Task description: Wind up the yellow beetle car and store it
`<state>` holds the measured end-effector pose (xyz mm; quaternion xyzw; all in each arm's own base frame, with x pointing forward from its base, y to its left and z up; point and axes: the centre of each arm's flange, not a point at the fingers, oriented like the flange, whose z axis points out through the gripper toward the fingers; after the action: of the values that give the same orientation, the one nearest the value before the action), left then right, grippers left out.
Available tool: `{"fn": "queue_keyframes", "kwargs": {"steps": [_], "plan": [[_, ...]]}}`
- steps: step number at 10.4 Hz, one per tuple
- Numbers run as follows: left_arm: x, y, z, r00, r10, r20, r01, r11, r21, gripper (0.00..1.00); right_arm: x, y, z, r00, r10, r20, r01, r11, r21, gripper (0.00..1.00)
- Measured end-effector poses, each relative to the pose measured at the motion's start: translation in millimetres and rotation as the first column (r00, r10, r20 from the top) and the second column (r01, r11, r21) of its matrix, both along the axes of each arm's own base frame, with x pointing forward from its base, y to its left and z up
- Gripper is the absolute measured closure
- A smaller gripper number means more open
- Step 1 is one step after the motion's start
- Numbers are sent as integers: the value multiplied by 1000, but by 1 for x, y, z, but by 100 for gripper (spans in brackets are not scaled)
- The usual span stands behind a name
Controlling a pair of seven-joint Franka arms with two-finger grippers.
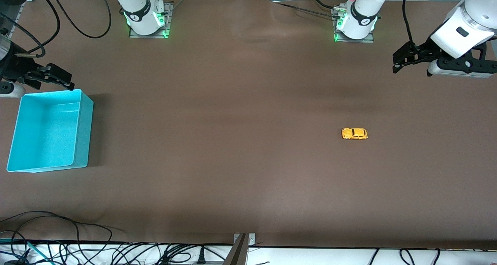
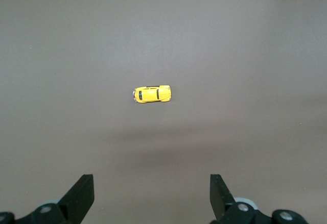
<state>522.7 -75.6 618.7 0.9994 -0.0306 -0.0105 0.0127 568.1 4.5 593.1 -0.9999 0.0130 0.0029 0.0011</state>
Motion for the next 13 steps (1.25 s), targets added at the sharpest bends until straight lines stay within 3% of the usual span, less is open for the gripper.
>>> {"fn": "queue_keyframes", "kwargs": {"steps": [7, 10, 13], "plan": [[-1, 0, -1, 1000, -1, -6, 1, 1000, 1, 0, 0, 3, -1, 1000, 8, -8, -8, 1000, 0, 0], [-1, 0, -1, 1000, -1, -6, 1, 1000, 1, 0, -4, 4, -6, 999, 8, -51, -8, 1000, 0, 0], [-1, 0, -1, 1000, 0, -6, 0, 1000, 1, 0, -3, 4, -9, 998, 7, -57, -7, 1000, -1, 0]]}}
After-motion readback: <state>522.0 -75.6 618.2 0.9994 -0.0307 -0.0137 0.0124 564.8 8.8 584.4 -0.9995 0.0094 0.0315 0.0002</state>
